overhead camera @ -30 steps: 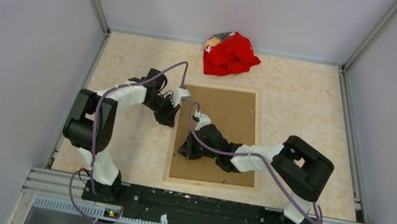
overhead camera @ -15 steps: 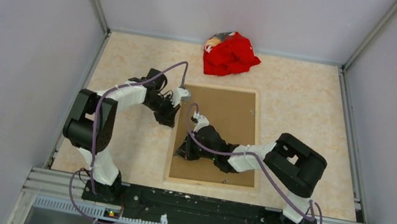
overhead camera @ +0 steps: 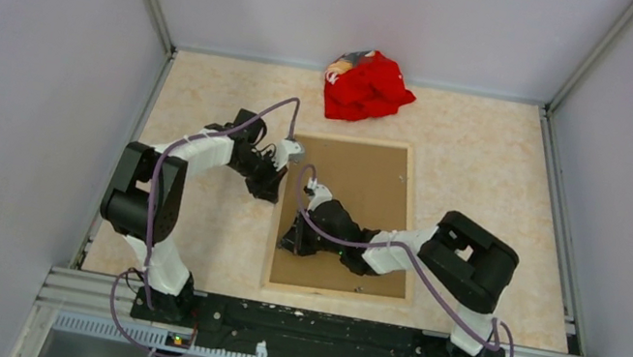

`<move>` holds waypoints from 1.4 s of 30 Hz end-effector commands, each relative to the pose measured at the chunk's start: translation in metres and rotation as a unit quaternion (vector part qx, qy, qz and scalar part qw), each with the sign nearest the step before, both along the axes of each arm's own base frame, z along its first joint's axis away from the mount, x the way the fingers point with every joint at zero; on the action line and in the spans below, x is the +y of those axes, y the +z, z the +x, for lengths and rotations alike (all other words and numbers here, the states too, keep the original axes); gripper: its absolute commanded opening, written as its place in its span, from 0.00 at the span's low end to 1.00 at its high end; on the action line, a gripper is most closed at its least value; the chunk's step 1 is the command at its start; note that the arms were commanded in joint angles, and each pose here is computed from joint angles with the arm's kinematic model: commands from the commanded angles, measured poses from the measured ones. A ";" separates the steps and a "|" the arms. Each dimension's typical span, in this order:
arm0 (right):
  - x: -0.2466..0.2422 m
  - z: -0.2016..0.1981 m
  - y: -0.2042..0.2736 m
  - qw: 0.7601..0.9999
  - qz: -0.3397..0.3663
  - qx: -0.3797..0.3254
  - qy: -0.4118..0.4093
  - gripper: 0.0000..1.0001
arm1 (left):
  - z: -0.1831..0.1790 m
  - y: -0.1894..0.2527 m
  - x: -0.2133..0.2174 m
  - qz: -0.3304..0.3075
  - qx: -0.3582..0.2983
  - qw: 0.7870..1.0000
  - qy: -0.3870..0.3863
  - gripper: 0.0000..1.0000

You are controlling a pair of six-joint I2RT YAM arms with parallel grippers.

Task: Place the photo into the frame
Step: Install the photo frame at the center of the board.

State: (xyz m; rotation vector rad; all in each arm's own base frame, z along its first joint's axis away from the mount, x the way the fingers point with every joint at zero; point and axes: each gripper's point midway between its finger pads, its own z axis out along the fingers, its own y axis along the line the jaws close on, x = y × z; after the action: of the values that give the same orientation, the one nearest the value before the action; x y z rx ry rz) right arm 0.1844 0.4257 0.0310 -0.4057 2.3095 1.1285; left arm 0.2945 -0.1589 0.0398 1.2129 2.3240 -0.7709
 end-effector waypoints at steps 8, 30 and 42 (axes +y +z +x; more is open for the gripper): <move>-0.032 0.100 0.078 0.994 0.052 -0.055 -0.077 0.00 | 0.048 0.027 0.002 -0.057 0.000 0.996 0.070 0.07; -0.014 0.220 0.023 0.994 0.044 -0.001 -0.102 0.24 | 0.072 -0.009 -0.006 -0.095 0.068 0.989 0.095 0.08; -0.007 0.224 0.006 0.994 0.037 0.020 -0.099 0.23 | 0.069 -0.008 -0.005 -0.093 0.064 0.989 0.095 0.07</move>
State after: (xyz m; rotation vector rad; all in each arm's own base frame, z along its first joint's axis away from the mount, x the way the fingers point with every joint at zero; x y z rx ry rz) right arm 0.4036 0.4174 0.0449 -0.1228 2.2562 1.1405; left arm 0.3686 -0.1606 0.0419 0.8534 2.3605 -0.9854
